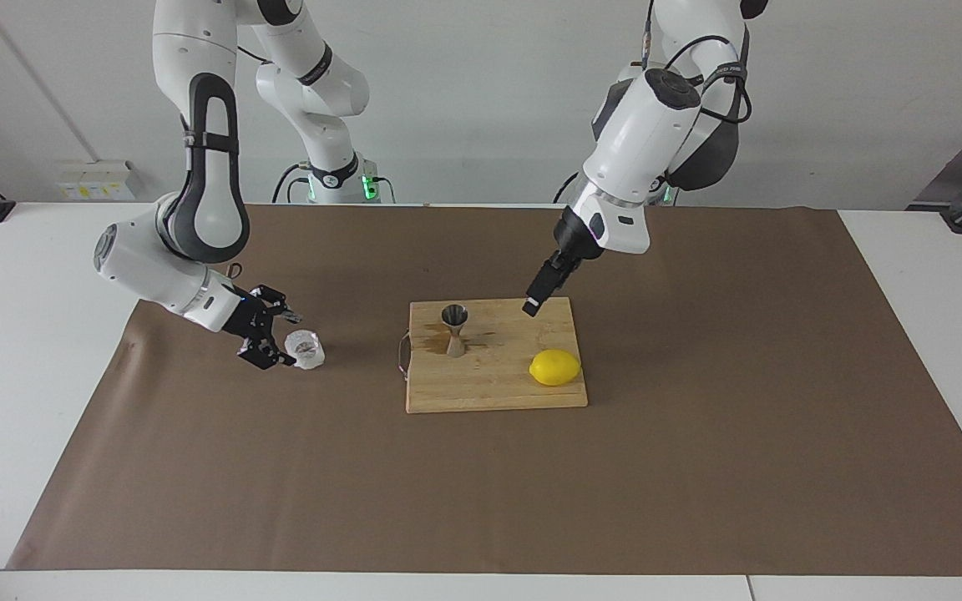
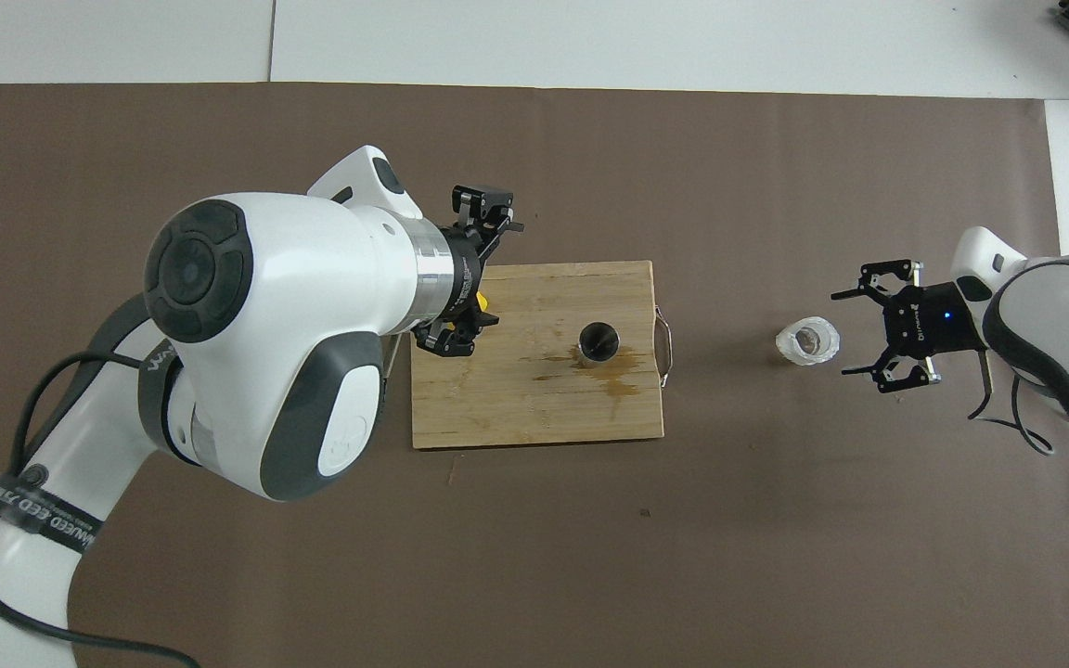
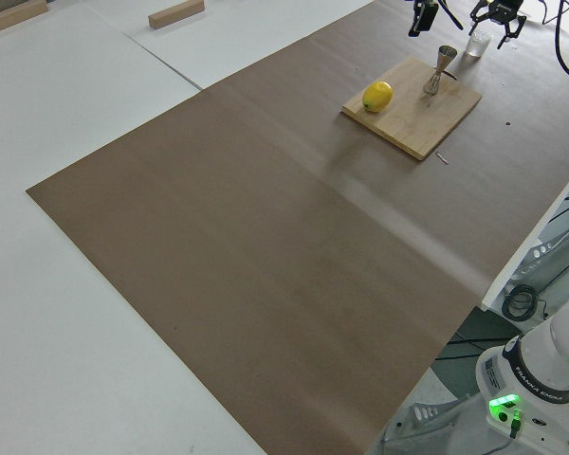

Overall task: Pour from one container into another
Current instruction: 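Grasp the white cup with the right gripper while the left gripper withdraws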

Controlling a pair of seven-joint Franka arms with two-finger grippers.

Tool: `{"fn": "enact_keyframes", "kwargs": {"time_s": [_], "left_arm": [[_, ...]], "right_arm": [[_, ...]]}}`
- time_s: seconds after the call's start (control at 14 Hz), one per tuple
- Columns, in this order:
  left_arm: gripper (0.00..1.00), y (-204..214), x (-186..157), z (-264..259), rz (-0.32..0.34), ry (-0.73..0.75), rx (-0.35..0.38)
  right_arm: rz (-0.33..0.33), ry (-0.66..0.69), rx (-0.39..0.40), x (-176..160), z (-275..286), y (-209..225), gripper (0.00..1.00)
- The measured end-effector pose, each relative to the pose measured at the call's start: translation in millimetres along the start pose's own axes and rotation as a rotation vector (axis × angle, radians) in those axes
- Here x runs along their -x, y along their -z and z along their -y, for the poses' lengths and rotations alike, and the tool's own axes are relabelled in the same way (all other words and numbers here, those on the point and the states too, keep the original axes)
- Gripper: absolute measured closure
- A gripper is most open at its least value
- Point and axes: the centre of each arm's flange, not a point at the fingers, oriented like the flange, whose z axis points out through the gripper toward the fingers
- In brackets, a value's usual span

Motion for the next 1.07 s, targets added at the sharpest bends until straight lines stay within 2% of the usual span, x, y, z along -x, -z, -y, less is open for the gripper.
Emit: {"fn": "enact_keyframes", "kwargs": {"time_s": [0.14, 0.21, 0.43, 0.5, 0.79, 1.07], "left_arm": [[0.00, 4.8, -16.0, 12.7, -0.020, -0.155, -0.060], [0.00, 9.5, -25.8, 20.8, -0.023, -0.225, -0.083], [0.00, 32.6, -66.1, 54.5, -0.016, -0.381, -0.123], [0.00, 41.7, -80.8, 68.3, -0.013, -0.410, -0.133], [0.00, 66.7, -120.6, 118.4, 0.043, -0.555, -0.185], [0.00, 84.7, -141.8, 154.7, 0.089, -0.698, -0.237]], "right_arm": [[-0.009, -0.005, 0.007, 3.4, 1.5, -7.9, 0.00], [-0.013, -0.007, 0.007, 3.1, 2.0, -9.0, 0.09], [-0.021, -0.013, 0.013, 2.1, 1.7, -9.6, 0.45], [-0.025, -0.016, 0.017, 1.9, 1.5, -9.4, 0.50], [-0.027, -0.016, 0.041, -6.9, -1.9, -1.6, 0.50], [-0.004, -0.014, 0.068, -42.4, -11.2, 5.7, 0.50]]}}
